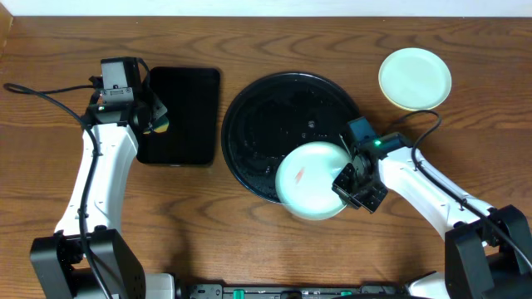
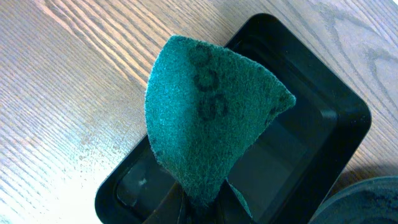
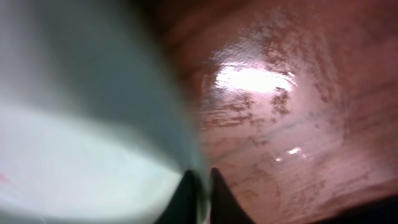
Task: Clean dirty plates on tray and stack at the side
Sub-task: 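Drag the stained plate to the center of the round tray, then bring the sponge with the left gripper onto the stained plate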
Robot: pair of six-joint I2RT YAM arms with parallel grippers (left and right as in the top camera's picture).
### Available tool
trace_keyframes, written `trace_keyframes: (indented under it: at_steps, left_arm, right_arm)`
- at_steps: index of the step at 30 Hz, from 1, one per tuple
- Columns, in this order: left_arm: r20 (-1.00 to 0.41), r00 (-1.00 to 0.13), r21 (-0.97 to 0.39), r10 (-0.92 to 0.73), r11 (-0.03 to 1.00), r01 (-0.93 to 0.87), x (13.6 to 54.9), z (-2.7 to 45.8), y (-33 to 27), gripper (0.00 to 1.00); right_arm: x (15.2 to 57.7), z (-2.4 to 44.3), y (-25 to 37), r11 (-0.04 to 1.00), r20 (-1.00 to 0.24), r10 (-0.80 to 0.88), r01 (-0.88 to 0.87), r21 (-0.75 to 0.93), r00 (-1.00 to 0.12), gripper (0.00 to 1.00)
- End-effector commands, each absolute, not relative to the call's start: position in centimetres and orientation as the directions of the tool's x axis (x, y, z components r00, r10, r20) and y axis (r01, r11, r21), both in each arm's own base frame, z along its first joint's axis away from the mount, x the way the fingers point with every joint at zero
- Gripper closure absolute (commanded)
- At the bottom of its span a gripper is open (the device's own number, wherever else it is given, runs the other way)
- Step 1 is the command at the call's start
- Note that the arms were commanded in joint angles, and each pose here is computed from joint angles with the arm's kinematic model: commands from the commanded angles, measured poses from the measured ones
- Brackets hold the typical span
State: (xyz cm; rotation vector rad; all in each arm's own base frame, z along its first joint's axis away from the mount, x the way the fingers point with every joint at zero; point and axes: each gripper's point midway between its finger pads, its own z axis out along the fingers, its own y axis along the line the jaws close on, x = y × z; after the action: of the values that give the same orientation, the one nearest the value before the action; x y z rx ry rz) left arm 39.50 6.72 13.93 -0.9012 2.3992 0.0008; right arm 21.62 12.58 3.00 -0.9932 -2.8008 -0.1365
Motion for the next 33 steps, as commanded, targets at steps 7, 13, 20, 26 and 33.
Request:
trace_keyframes:
  at_steps: [7,13,20,26,33]
  left_arm:
    - [-0.511,-0.6,-0.194,-0.616,0.762,-0.617,39.5,13.6,6.9,0.92]
    - [-0.503,-0.61,-0.205,-0.613,0.77,-0.604,39.6,13.6,6.5,0.92]
    - [-0.484,-0.675,-0.268,-0.557,0.829,-0.491,40.3,13.8,4.4,0.92]
    - [-0.459,-0.723,-0.362,-0.516,0.852,-0.378,41.0,14.3,1.8,0.92]
    - [-0.47,-0.755,-0.39,-0.457,0.875,-0.287,41.5,14.7,-1.6,0.92]
  right_arm:
    - [26.8,6.0,14.0,0.867,0.032,0.473,0.472,0.156,-0.88,0.99]
    - [32.4,8.4,15.2,0.91,-0.184,0.374,0.322,0.259,-0.909,0.98]
    - [37.5,8.3,16.7,0.937,-0.363,0.278,0.167,0.308,-0.889,0.99]
    - [37.9,4.8,20.9,0.904,-0.346,0.003,-0.146,0.403,-0.938,0.99]
    - [36.2,1.2,18.9,0.875,-0.143,0.05,-0.026,0.484,-0.988,0.99]
